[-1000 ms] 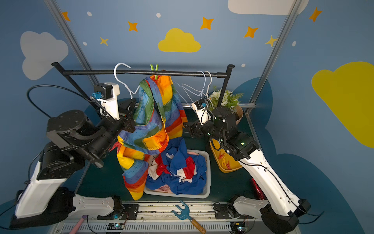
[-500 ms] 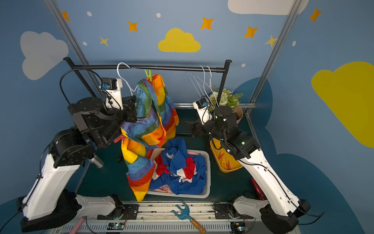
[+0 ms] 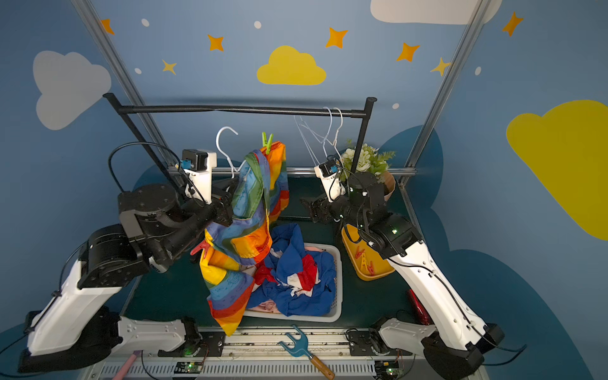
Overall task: Remove the clothespins securing jackets to the hanger
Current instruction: Adjust the jacket in the basket.
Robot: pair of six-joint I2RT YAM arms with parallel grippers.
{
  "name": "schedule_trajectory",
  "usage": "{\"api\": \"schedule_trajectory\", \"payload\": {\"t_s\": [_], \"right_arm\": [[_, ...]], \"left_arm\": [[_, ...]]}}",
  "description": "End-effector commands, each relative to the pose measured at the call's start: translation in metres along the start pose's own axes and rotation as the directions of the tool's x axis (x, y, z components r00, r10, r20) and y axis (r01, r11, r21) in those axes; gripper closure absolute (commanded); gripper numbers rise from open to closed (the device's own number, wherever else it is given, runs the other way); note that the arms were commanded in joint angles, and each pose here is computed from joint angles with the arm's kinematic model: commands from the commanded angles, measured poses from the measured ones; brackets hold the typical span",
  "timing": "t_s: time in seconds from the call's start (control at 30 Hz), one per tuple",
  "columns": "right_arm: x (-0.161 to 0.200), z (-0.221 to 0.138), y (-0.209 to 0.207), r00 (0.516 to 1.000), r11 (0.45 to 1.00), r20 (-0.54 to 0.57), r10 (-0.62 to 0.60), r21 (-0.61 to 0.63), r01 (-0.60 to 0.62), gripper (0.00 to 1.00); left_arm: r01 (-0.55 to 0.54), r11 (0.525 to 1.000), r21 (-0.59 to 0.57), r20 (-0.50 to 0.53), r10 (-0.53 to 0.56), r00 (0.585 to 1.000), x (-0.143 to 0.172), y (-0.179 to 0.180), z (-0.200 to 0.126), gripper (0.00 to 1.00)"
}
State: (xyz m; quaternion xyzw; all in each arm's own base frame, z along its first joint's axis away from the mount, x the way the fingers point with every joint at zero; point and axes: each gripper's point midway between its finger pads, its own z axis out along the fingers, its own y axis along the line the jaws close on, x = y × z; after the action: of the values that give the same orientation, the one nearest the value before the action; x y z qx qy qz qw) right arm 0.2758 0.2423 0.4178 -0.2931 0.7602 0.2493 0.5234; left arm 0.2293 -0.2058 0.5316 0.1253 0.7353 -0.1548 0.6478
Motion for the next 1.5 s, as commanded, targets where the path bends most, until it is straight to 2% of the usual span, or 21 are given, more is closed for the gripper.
{"api": "schedule_trajectory", "payload": {"t_s": [0.0, 0.13, 0.37, 0.53, 0.7, 0.9, 1.03, 1.2, 1.37, 1.47], "right_arm": [[-0.017, -0.011, 0.004, 0.999, 1.0, 0.027, 0.024, -0.01, -0.024, 0.26], [-0.033, -0.02, 0.013, 0.997, 0.997, 0.045, 0.067, -0.052, -0.064, 0.35], [-0.064, -0.033, 0.045, 0.992, 0.987, 0.097, 0.083, -0.145, -0.068, 0.34], [-0.089, -0.047, 0.06, 0.983, 0.968, 0.114, 0.145, -0.222, -0.117, 0.34], [-0.091, -0.048, 0.071, 0.977, 0.944, 0.084, 0.197, -0.286, -0.166, 0.4], [-0.082, -0.047, 0.069, 0.978, 0.949, 0.072, 0.197, -0.266, -0.172, 0.43], [-0.059, -0.031, 0.061, 0.987, 0.965, -0.007, 0.162, -0.207, -0.159, 0.45], [-0.032, -0.029, 0.048, 0.982, 0.965, -0.047, 0.182, -0.181, -0.187, 0.4], [-0.002, -0.019, 0.045, 0.971, 0.96, -0.141, 0.194, -0.178, -0.218, 0.39], [0.012, -0.013, 0.038, 0.967, 0.961, -0.16, 0.2, -0.16, -0.225, 0.4]], "left_arm": [[0.024, 0.995, -0.096, 0.132, -0.011, 0.991, -0.031, 0.01, -0.014, 0.96], [0.032, 0.995, -0.095, 0.17, -0.016, 0.985, -0.039, 0.009, -0.023, 0.96], [-0.033, 0.994, -0.107, 0.195, 0.053, 0.979, -0.059, -0.018, -0.022, 0.96], [-0.043, 0.992, -0.117, 0.163, 0.062, 0.985, -0.039, -0.039, -0.004, 0.96], [0.001, 0.995, -0.098, 0.166, 0.016, 0.986, -0.027, -0.04, 0.0, 0.96], [0.019, 0.997, -0.078, 0.132, -0.008, 0.991, -0.015, -0.042, 0.01, 0.96], [0.043, 0.998, -0.039, 0.117, -0.038, 0.992, -0.004, -0.051, 0.015, 0.96], [0.115, 0.993, 0.025, 0.064, -0.116, 0.991, 0.026, -0.065, 0.022, 0.96], [0.199, 0.977, 0.075, -0.002, -0.2, 0.98, 0.06, -0.081, 0.031, 0.96], [0.221, 0.971, 0.092, -0.044, -0.218, 0.975, 0.08, -0.09, 0.038, 0.91]]}}
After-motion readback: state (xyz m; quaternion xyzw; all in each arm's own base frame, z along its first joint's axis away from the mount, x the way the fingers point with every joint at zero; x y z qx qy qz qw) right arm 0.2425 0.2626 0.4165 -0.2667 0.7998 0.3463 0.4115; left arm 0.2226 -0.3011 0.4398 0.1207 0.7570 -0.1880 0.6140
